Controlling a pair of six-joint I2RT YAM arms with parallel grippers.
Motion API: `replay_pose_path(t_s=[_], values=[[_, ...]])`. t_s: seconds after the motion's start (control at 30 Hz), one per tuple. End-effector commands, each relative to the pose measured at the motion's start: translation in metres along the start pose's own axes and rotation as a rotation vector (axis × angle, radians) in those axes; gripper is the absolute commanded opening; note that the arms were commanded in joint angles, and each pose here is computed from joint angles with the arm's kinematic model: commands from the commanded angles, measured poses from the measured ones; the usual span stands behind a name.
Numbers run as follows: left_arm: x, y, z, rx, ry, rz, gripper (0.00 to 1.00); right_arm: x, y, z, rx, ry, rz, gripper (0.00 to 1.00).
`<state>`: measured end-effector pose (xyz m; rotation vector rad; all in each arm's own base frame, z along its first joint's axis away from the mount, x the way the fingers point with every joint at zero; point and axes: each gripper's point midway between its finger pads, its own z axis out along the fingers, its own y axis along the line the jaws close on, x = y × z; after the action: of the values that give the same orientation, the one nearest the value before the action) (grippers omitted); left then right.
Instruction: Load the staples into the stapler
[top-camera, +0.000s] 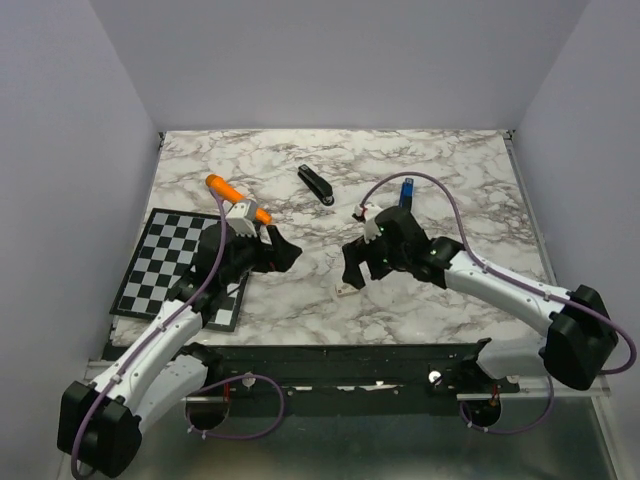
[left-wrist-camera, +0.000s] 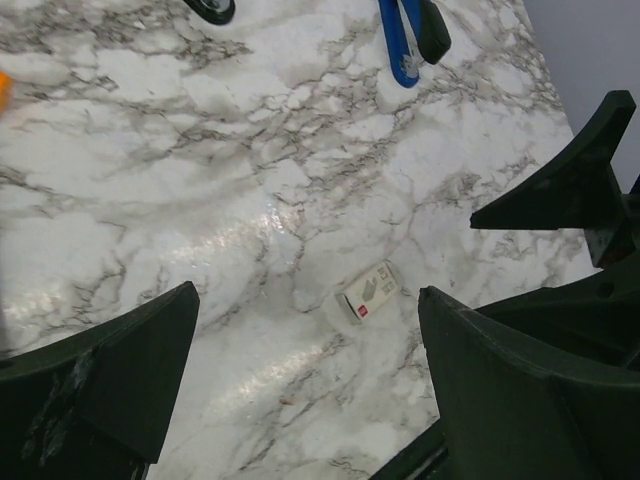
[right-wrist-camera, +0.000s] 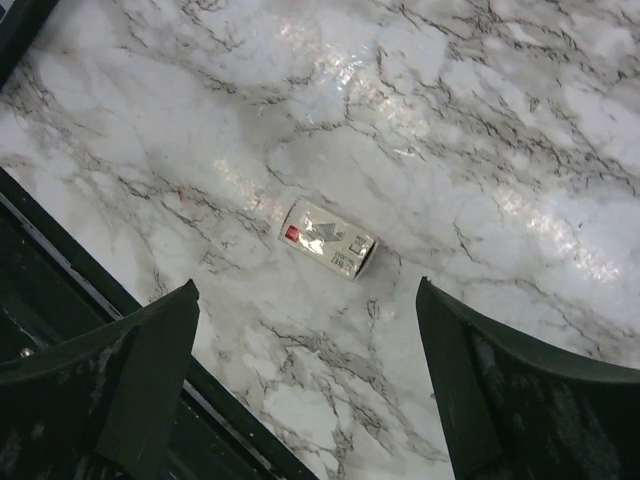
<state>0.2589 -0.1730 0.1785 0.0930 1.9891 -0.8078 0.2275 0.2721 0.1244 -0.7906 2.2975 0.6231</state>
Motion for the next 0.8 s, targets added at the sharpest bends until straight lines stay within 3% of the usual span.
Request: replay_pose_path(t_s=[0.0,0.17,0.43,0.77], values=[[0.018,-0.015,0.014,-0.010,0.034,-0.192,0.99,0.006,-0.006,-0.005,0.031,-0.066,0.173,1.00],[0.048,-0.021,0.028,-0.065,0.114,-0.288,0.95,0.029,-0.012,-0.002,0.006,-0.065,0.299,1.00],[0.090,-0.032,0.047,-0.148,0.237,-0.306,0.86,0.045,-0.022,0.003,-0.082,-0.082,0.500,1.00],[0.124,-0.053,0.074,-0.162,0.382,-0.276,0.63,0.045,-0.030,0.012,-0.166,-0.106,0.600,0.91]])
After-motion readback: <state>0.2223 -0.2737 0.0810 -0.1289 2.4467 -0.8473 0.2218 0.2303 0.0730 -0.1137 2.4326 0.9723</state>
